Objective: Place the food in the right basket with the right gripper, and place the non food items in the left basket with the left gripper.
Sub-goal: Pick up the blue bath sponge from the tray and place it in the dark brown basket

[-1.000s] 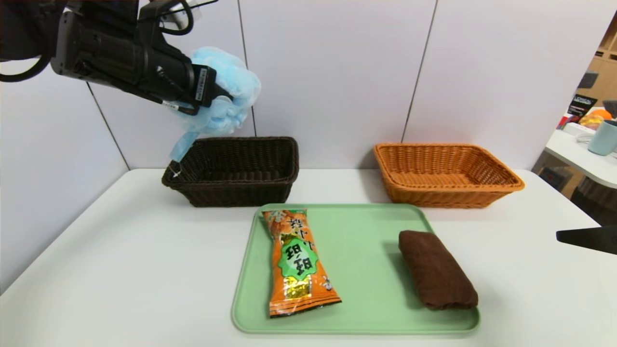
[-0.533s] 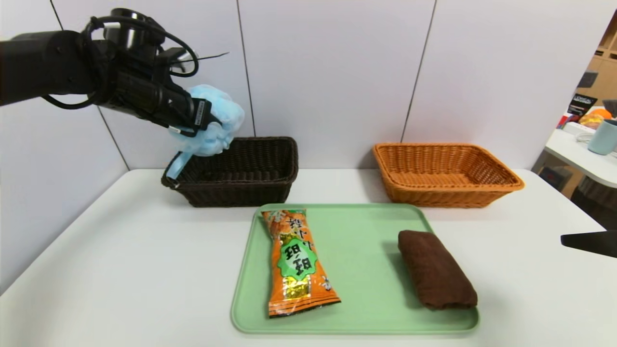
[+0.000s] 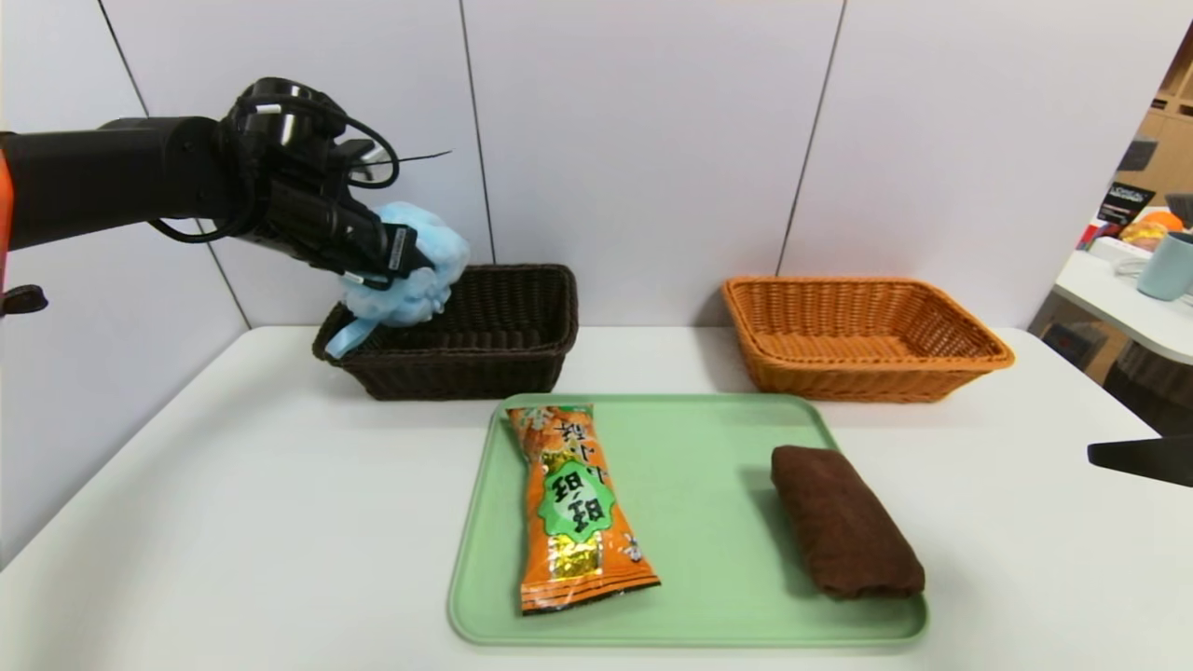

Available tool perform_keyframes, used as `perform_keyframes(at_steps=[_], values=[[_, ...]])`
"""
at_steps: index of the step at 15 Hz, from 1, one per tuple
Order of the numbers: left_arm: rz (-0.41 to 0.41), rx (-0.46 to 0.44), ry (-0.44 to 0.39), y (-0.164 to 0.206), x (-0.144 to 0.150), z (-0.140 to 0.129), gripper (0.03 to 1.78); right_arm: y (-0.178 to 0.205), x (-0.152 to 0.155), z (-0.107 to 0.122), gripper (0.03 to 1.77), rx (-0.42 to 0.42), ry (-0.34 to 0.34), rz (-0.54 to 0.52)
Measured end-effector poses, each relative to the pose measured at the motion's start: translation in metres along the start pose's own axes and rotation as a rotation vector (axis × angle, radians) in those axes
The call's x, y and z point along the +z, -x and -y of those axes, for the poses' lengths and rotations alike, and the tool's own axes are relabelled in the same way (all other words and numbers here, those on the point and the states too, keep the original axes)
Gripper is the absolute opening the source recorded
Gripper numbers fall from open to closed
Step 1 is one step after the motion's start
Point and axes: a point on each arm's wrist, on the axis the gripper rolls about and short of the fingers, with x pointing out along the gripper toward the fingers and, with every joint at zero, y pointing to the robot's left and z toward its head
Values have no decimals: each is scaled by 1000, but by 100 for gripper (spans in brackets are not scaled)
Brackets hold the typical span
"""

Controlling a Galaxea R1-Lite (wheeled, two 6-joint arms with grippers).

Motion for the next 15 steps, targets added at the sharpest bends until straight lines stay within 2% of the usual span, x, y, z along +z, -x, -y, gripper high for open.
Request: perform_keyframes(at_steps=[3,6,11,15], values=[[-3,-1,-1,-4,-1,0,120,0,0,0,170,0,0,0],[3,2,-1,-7,-1,-1,137,0,0,0,170,0,0,-1],[-6,0,-1,-8,-2,-1,153,2,0,0,170,-3,0,-15],[-13,-5,7,2,-2,2,160,22,16,-9,170,31,34,37]])
